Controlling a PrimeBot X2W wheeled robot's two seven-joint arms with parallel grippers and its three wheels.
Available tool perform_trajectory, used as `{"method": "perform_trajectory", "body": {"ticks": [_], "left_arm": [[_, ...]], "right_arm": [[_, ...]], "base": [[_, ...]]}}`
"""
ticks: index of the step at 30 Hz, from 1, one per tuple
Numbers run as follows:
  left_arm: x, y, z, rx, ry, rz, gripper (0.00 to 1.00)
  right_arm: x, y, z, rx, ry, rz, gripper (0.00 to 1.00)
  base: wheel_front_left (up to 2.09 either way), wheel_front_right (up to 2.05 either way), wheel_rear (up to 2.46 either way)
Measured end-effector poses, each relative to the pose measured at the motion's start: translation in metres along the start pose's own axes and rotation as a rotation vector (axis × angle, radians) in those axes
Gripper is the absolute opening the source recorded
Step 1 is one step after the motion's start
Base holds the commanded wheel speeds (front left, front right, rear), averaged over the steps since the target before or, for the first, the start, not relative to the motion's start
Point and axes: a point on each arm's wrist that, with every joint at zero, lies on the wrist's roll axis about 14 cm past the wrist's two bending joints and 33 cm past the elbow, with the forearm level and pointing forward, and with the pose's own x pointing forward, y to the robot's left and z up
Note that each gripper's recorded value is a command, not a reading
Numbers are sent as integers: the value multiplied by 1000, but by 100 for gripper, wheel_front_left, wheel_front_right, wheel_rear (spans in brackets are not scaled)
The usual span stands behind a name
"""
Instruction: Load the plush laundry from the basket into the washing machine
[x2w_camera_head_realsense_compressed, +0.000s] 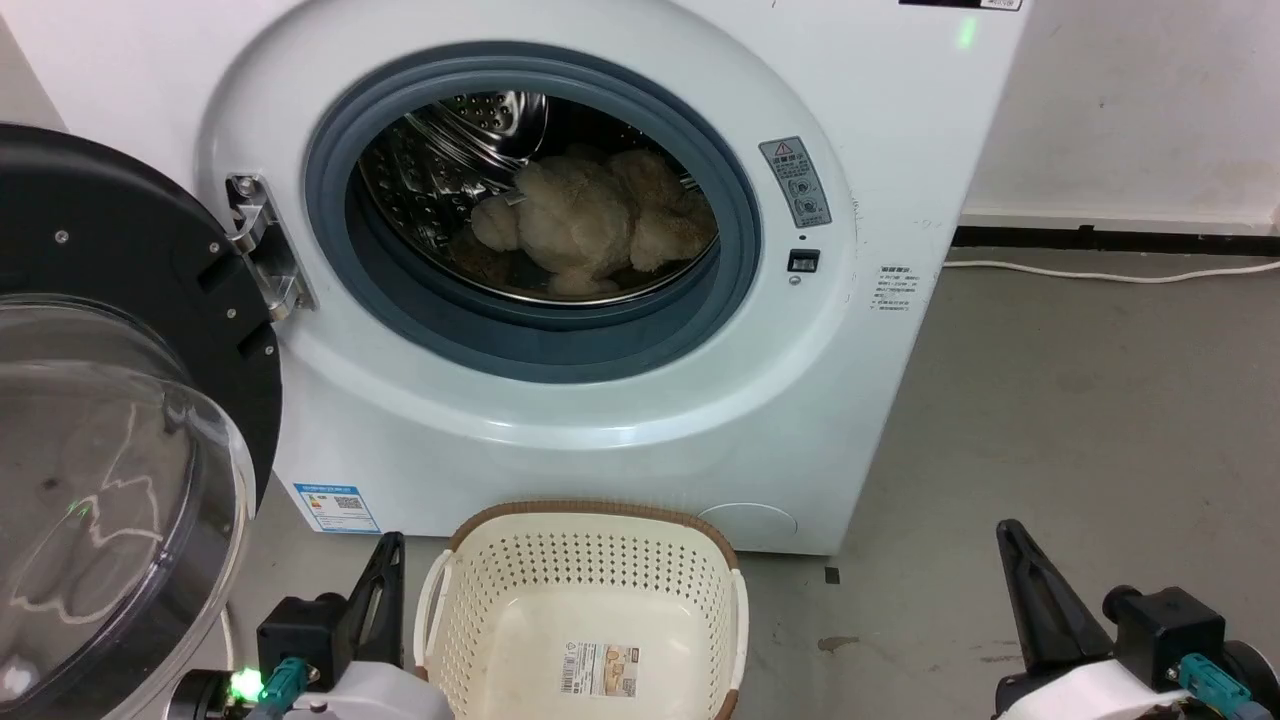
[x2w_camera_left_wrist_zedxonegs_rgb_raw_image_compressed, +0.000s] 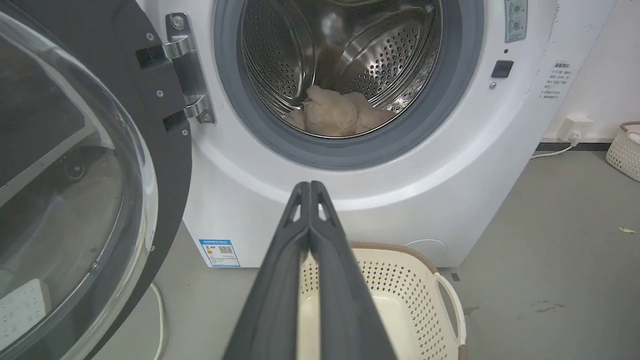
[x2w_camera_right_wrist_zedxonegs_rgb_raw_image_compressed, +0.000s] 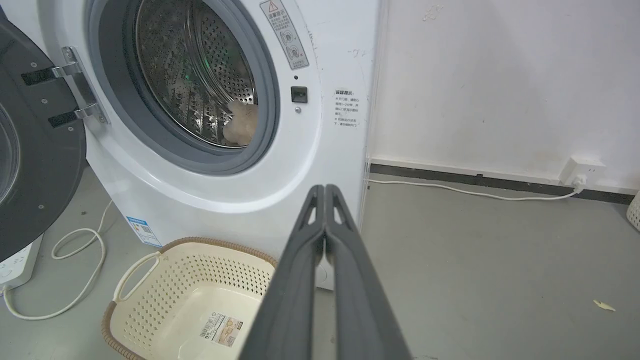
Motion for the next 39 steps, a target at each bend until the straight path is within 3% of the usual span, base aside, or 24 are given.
{"method": "perform_trajectory", "body": {"ticks": [39], "left_arm": [[5,6,17,33,-5,45,0]], "right_arm": [[15,6,4,-67,38,23,0]], "base": [[0,0,0]]}}
